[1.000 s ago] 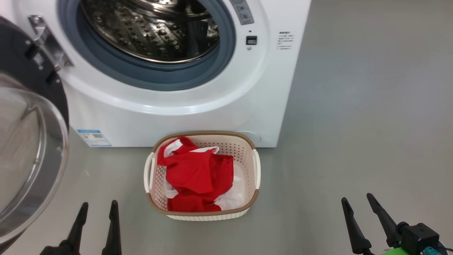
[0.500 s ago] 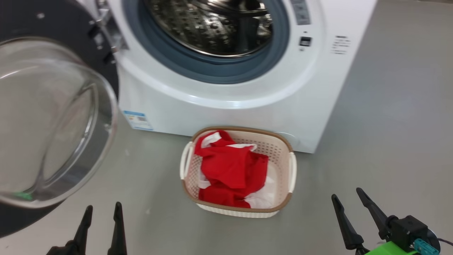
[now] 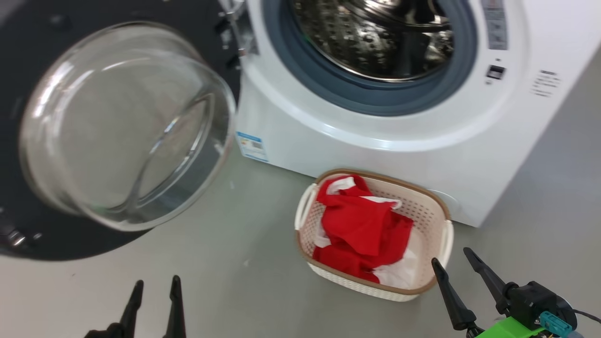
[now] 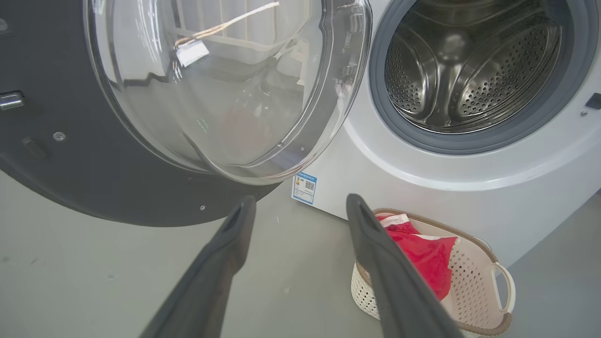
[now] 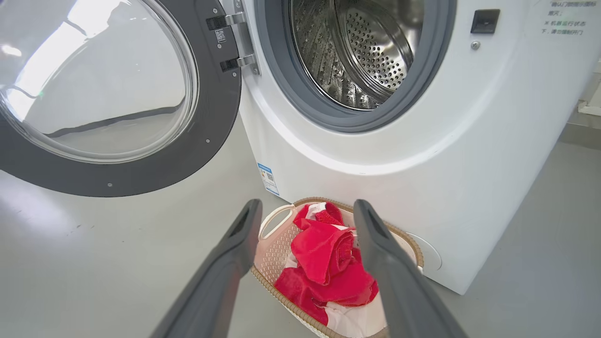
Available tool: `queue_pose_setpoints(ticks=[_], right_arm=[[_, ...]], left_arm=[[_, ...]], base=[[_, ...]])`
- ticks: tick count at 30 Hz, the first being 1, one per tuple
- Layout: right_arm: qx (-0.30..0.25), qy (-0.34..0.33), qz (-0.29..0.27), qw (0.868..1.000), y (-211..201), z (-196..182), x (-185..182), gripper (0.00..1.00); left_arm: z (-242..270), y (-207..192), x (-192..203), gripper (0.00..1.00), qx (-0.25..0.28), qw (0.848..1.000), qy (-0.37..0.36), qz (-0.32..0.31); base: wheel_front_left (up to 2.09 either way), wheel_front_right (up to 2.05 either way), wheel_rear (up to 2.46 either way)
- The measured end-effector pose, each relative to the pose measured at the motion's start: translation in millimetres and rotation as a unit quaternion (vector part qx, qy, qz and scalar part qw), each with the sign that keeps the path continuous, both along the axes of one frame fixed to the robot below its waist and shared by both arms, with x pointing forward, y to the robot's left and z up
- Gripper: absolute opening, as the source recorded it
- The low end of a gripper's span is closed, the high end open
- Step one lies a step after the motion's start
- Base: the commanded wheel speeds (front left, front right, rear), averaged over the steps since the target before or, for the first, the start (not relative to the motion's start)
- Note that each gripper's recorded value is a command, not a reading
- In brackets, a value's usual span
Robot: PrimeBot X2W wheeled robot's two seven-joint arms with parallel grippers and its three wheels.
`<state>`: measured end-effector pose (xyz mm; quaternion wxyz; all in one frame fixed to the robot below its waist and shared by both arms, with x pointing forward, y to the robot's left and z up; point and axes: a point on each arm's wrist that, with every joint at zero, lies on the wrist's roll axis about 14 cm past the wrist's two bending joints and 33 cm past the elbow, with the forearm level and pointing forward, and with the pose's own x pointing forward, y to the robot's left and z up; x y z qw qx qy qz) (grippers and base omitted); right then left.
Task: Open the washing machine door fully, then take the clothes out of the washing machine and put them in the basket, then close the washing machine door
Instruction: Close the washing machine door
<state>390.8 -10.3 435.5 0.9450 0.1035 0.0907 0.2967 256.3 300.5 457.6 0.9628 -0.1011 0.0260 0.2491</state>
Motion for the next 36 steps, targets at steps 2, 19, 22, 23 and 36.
queue_pose_setpoints(ticks=[2,19,22,23,36], right_arm=[[0.000,0.000,0.014,1.000,8.9,-0.2,-0.1,1.00],[0.015,-0.008,0.101,0.995,66.4,6.8,2.5,1.00],[0.015,-0.009,0.102,0.995,66.7,6.7,2.8,1.00],[0.015,-0.009,0.101,0.995,66.5,6.7,2.9,1.00],[0.022,0.000,0.077,0.997,56.3,4.6,3.8,1.00]], left_arm=[[-0.6,1.5,-7.3,1.00,-0.003,1.000,0.000,0.009],[4.9,21.9,-40.7,1.00,-0.012,0.996,-0.006,0.085],[6.2,21.9,-40.0,1.00,-0.011,0.996,-0.008,0.085],[7.1,21.9,-39.6,1.00,-0.011,0.996,-0.010,0.084],[107.3,69.4,-36.4,0.00,0.074,0.980,-0.152,0.104]], base=[[0.00,0.00,0.00],[0.00,0.00,0.00],[0.00,0.00,0.00],[0.00,0.00,0.00],[0.00,0.00,0.00]])
